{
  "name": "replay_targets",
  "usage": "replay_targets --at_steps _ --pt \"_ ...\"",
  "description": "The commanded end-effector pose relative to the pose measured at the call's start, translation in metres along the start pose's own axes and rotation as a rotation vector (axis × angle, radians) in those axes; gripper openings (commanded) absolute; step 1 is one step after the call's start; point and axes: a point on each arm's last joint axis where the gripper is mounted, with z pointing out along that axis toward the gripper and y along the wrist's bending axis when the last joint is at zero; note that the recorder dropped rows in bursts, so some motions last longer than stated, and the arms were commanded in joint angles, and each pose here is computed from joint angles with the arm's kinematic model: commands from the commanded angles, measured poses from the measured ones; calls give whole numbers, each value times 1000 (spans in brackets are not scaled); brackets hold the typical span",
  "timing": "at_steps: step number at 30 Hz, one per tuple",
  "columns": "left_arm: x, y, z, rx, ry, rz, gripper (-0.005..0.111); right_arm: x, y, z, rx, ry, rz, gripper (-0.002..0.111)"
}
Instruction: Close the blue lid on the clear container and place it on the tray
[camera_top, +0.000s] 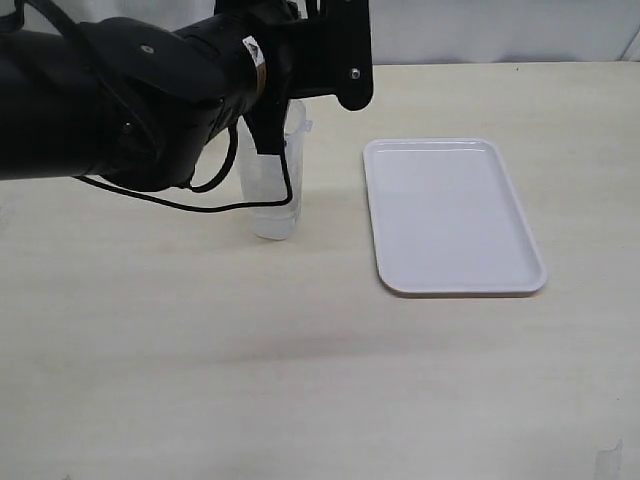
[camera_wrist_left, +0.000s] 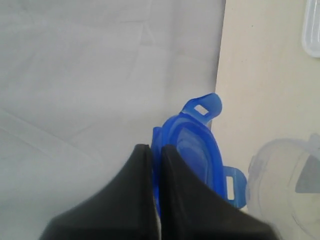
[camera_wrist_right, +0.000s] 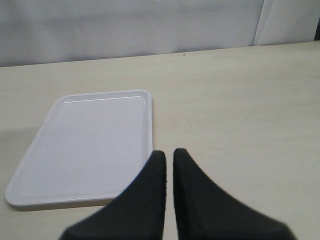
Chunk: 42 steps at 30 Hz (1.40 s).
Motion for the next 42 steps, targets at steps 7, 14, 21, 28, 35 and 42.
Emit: replay_targets --at_steps 7,14,21,28,35,42 --pt "8 -23 -4 71 17 43 0 1 0 0 7 -3 4 5" --pt "4 -31 -5 130 -45 36 0 1 0 0 7 -3 4 5" --pt "6 -33 -6 145 -29 12 0 1 0 0 7 -3 4 5" --pt "7 -40 -6 186 -26 -9 0 1 0 0 7 -3 4 5" --pt "8 -42 -7 208 -16 -29 0 1 0 0 7 -3 4 5" --pt "9 -45 -8 241 0 -35 0 1 0 0 7 -3 4 5"
